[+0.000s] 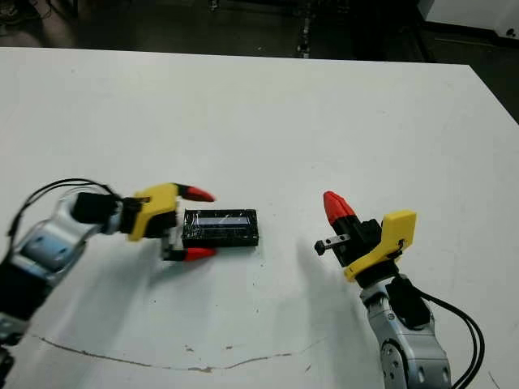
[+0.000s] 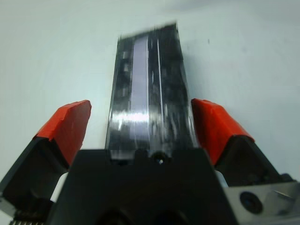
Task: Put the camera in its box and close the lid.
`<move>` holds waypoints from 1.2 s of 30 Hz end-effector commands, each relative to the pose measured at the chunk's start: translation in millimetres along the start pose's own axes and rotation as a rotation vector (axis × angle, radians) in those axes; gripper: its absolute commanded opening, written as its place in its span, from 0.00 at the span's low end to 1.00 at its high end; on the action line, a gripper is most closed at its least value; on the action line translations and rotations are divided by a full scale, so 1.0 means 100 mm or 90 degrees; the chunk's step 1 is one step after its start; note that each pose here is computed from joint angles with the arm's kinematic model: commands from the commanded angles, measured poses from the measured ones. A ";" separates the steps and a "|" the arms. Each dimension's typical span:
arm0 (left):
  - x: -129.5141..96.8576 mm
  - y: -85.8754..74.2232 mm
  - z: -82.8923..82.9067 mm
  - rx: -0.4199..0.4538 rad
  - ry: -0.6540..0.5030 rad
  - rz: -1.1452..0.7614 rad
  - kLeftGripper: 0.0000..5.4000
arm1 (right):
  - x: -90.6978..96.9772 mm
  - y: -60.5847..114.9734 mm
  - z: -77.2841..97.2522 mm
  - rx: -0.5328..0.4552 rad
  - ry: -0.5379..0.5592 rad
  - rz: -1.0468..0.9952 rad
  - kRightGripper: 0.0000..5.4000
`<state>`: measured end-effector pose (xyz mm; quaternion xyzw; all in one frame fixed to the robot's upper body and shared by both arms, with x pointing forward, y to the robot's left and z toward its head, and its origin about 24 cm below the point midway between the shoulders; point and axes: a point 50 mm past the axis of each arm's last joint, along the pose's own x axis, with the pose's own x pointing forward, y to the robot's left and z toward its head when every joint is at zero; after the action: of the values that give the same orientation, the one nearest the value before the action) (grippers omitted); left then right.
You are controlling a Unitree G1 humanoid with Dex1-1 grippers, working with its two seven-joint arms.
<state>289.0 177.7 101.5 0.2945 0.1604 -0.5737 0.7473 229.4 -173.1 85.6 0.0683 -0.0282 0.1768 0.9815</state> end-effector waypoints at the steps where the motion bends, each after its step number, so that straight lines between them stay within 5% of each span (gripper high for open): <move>1: -0.21 -0.14 -0.36 -0.078 0.089 -0.010 1.00 | -0.03 -0.02 -0.02 0.000 0.013 -0.004 0.00; 11: -0.58 -0.09 -0.50 -0.097 0.110 0.100 1.00 | -0.02 -0.01 -0.03 0.005 0.016 0.000 0.00; 13: -0.66 -0.04 -0.50 -0.092 0.108 0.171 1.00 | -0.02 -0.01 -0.04 0.002 0.016 0.001 0.00; 18: -0.82 0.05 -0.29 -0.187 -0.002 0.461 0.97 | -0.01 0.00 -0.04 0.007 0.016 0.005 0.00; 22: -0.68 -0.01 -0.02 -0.237 -0.183 0.602 0.89 | 0.00 0.00 -0.04 0.008 0.015 0.007 0.00; 29: -0.26 -0.19 0.42 -0.271 -0.415 0.569 0.69 | 0.01 0.01 -0.03 0.010 0.013 0.004 0.00; 36: 0.14 -0.36 0.64 -0.352 -0.415 0.463 0.50 | 0.02 0.01 -0.02 0.008 0.010 0.004 0.00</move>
<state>256.2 127.1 140.7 -0.0609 -0.0774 -0.2748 0.9564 230.8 -168.9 86.0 0.0744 -0.0290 0.1854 0.9794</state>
